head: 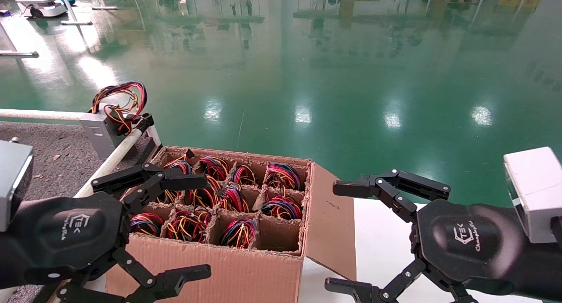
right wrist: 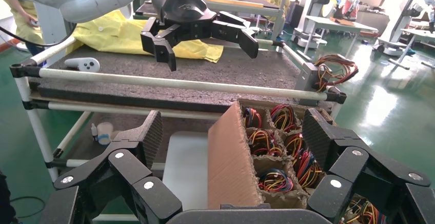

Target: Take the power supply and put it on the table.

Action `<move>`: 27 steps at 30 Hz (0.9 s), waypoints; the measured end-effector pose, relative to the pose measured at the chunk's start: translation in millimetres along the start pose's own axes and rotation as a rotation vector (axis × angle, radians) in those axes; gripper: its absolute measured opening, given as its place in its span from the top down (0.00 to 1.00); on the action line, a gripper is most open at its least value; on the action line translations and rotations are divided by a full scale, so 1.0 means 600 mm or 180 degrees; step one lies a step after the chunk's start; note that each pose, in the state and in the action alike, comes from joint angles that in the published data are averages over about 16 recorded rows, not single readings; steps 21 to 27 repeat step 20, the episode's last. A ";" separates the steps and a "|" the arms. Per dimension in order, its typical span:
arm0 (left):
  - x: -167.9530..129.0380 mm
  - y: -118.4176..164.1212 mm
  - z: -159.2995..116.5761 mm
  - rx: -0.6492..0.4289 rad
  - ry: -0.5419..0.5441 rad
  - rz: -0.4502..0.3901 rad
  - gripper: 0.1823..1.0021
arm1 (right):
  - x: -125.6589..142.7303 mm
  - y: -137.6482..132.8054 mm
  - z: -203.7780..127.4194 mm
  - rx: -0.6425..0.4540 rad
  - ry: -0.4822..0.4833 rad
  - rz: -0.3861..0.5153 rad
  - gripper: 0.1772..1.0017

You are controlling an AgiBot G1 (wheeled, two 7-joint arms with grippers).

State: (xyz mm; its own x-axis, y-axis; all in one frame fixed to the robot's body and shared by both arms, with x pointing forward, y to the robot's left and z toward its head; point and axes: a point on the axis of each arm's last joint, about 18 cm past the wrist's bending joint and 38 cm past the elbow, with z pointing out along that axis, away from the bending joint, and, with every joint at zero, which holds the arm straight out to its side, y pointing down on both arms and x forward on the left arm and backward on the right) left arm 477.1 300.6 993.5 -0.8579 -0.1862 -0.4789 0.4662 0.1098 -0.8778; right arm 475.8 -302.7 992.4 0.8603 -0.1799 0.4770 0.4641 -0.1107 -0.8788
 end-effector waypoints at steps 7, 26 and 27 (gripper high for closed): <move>0.000 0.000 0.000 0.0000 0.0000 0.0000 0.00 | 0.000 0.000 0.000 0.0000 0.0000 0.0000 0.00; 0.000 0.000 0.000 0.0000 0.0000 0.0000 0.00 | 0.000 0.000 0.000 0.0000 0.0000 0.0000 0.00; 0.000 0.000 0.000 0.0000 0.0000 0.0000 0.00 | 0.000 0.000 0.000 0.0000 0.0000 0.0000 0.00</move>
